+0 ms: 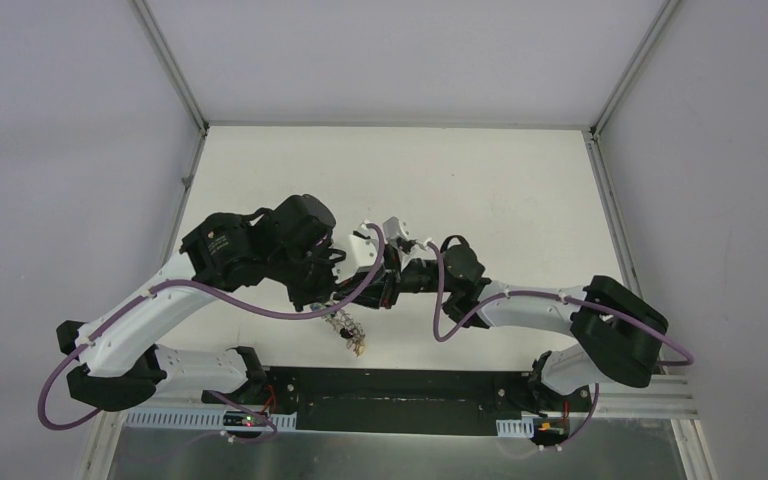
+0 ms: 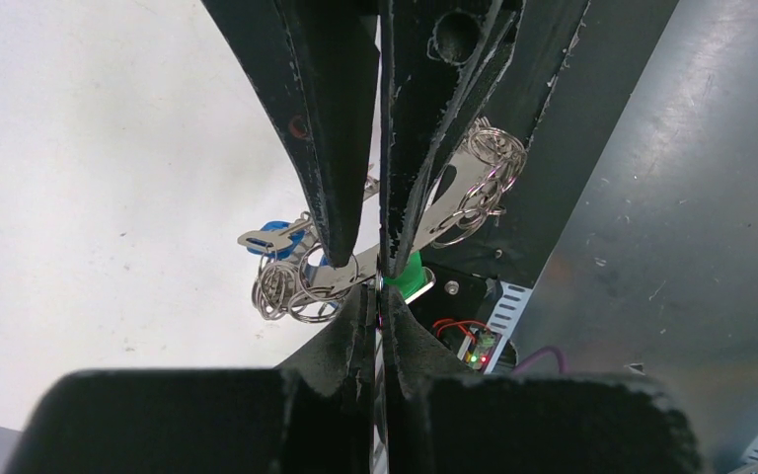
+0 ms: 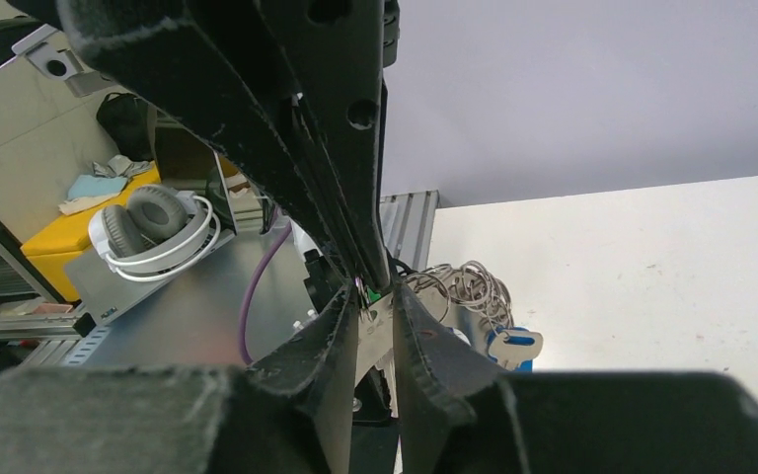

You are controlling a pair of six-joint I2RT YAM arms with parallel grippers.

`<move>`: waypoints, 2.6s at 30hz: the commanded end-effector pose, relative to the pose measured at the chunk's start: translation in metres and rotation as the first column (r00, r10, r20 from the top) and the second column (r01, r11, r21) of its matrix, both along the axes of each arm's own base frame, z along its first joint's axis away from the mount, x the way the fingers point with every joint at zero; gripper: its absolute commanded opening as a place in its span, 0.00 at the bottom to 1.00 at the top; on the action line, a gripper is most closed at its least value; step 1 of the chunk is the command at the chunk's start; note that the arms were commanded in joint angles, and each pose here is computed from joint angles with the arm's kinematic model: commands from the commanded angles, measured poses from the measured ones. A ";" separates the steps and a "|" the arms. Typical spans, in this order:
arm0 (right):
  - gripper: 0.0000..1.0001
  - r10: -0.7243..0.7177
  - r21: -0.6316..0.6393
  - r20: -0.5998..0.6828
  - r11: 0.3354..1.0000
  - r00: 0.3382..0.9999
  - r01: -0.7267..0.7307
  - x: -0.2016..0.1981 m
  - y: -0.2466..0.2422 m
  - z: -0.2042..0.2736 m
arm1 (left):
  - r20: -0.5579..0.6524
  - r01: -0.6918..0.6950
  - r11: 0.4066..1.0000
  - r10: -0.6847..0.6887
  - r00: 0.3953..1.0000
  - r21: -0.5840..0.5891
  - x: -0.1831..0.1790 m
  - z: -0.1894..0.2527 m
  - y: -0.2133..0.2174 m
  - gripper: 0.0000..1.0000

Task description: Put the keys on the keyring

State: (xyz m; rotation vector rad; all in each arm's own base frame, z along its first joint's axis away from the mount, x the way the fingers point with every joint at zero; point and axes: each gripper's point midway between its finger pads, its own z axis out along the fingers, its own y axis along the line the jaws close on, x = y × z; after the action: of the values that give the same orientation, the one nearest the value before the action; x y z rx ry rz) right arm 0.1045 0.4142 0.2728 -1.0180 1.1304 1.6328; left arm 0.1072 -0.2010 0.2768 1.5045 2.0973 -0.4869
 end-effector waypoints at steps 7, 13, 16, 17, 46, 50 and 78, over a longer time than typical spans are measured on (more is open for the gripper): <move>0.14 0.049 0.064 0.043 0.997 0.998 -0.052 -0.008 0.006 0.025 | 0.049 0.023 0.996 -0.018 0.999 -0.087 0.000 0.017 -0.007 0.00; 0.00 0.062 0.046 0.050 0.997 0.997 -0.064 -0.009 0.007 0.023 | 0.062 0.017 0.994 -0.010 0.998 -0.107 0.001 0.020 -0.006 0.00; 0.00 0.060 0.048 0.050 0.997 0.997 -0.062 -0.010 0.006 0.024 | 0.068 0.008 0.993 0.000 0.998 -0.116 0.001 0.022 -0.005 0.00; 0.00 0.055 0.049 0.050 0.997 0.997 -0.057 -0.009 0.006 0.024 | 0.070 -0.001 0.993 0.009 0.998 -0.116 0.002 0.021 -0.004 0.02; 0.00 0.006 0.078 0.063 0.997 0.998 -0.011 -0.009 -0.007 0.037 | 0.129 -0.102 0.783 0.227 0.965 -0.614 -0.003 0.000 0.001 0.27; 0.00 0.004 0.082 0.067 0.997 0.998 -0.010 -0.008 -0.008 0.039 | 0.134 -0.112 0.785 0.241 0.961 -0.609 0.000 -0.005 0.002 0.36; 0.00 -0.071 0.083 0.055 0.994 0.996 0.066 0.008 -0.024 0.032 | 0.195 0.008 0.698 0.189 0.962 -0.716 -0.022 0.020 0.015 0.48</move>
State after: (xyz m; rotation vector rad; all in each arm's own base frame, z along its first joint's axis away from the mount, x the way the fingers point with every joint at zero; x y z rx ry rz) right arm 0.1051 0.4043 0.2623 -1.0292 1.1970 1.6140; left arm 0.0819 -0.1885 0.2743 0.9771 1.5419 -0.8939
